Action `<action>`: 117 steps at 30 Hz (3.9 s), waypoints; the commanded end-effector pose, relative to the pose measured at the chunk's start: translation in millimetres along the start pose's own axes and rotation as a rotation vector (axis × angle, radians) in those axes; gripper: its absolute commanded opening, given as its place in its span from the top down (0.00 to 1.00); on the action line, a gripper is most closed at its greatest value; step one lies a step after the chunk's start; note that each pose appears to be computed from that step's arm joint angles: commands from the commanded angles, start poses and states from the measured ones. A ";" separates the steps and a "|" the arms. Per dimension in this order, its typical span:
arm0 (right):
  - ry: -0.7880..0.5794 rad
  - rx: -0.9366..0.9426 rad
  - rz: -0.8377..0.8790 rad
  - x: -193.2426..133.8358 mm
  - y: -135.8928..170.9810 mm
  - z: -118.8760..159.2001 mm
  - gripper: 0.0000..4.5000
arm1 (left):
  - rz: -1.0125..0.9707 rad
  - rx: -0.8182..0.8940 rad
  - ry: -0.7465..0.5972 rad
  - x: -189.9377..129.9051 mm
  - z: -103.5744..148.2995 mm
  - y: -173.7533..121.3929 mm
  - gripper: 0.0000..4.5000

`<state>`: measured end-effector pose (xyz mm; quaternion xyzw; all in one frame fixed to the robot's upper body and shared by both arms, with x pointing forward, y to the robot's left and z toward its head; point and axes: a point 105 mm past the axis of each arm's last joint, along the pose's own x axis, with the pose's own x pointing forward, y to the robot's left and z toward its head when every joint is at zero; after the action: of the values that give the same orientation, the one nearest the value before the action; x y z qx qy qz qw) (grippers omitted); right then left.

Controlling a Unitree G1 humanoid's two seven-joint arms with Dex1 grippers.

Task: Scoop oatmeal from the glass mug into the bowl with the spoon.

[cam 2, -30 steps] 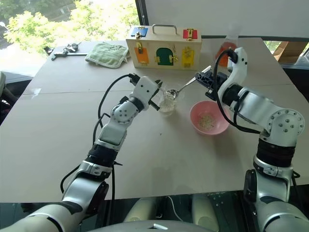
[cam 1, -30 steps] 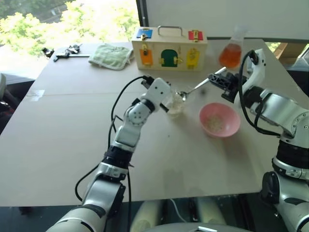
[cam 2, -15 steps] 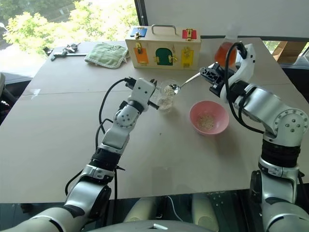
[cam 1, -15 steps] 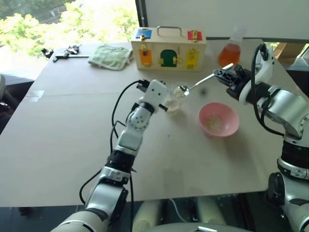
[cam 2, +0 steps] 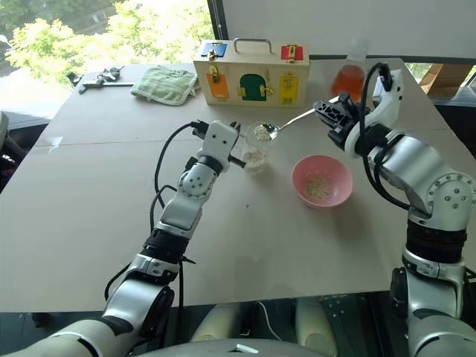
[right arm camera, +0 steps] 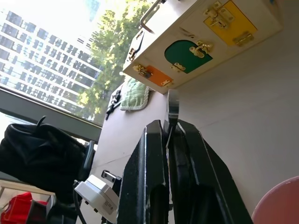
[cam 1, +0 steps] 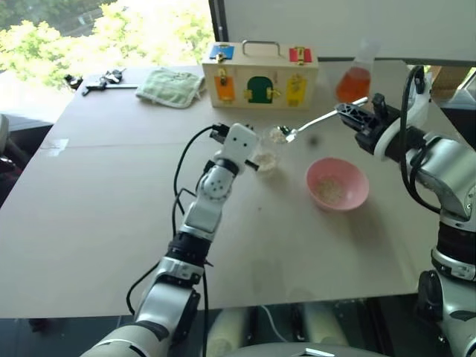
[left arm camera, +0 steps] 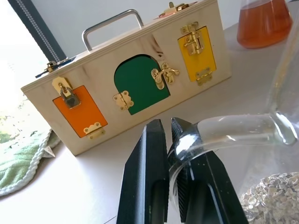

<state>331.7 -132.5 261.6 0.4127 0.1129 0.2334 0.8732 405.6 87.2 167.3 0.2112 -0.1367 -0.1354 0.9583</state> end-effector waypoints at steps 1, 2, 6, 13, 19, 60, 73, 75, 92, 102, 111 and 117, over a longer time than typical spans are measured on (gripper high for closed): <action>-0.026 0.017 0.061 -9.4 13.0 4.8 1.00 | 0.032 -0.041 0.007 1.2 -2.1 5.3 0.99; -0.034 0.036 0.058 -10.1 10.7 5.2 1.00 | 0.032 -0.066 -0.004 2.2 0.6 4.6 0.99; -0.067 0.094 0.059 -11.6 6.6 7.8 1.00 | 0.009 -0.120 -0.036 3.9 8.4 -1.1 0.99; -0.111 0.198 0.059 -12.8 4.2 6.7 1.00 | -0.035 -0.183 -0.081 6.8 20.1 -11.3 0.99; -0.119 0.254 0.046 -13.1 1.9 1.1 1.00 | -0.022 -0.195 -0.087 8.9 22.0 -8.9 0.99; -0.398 0.276 -0.189 -117.9 -56.6 -10.9 1.00 | -0.143 -0.275 -0.105 30.6 30.3 -32.9 0.99; -0.163 -0.473 -0.251 -98.5 -50.0 -12.2 1.00 | -0.100 -0.264 -0.102 32.2 25.6 -18.0 0.99; -0.096 -0.749 -0.214 -91.3 -37.8 -17.2 1.00 | -0.099 -0.264 -0.102 32.3 25.6 -18.5 0.99; -0.159 -0.975 -0.164 -97.8 -46.1 -11.4 1.00 | -0.099 -0.264 -0.102 29.3 24.4 -23.2 0.99; -0.466 -0.210 0.059 -93.6 -9.4 36.0 1.00 | -0.111 -0.255 -0.106 25.8 24.4 -26.4 0.99; -0.281 -0.318 0.182 -42.8 26.9 15.7 1.00 | -0.098 -0.256 -0.103 24.8 23.7 -26.1 0.99; -0.180 -0.477 0.133 -23.5 11.3 -2.4 1.00 | -0.080 -0.249 -0.102 22.9 22.1 -21.2 0.99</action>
<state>307.3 -139.2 261.6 0.2349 -0.0340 0.2633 0.9351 419.8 55.2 154.8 0.0935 -0.1080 -0.2022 0.9689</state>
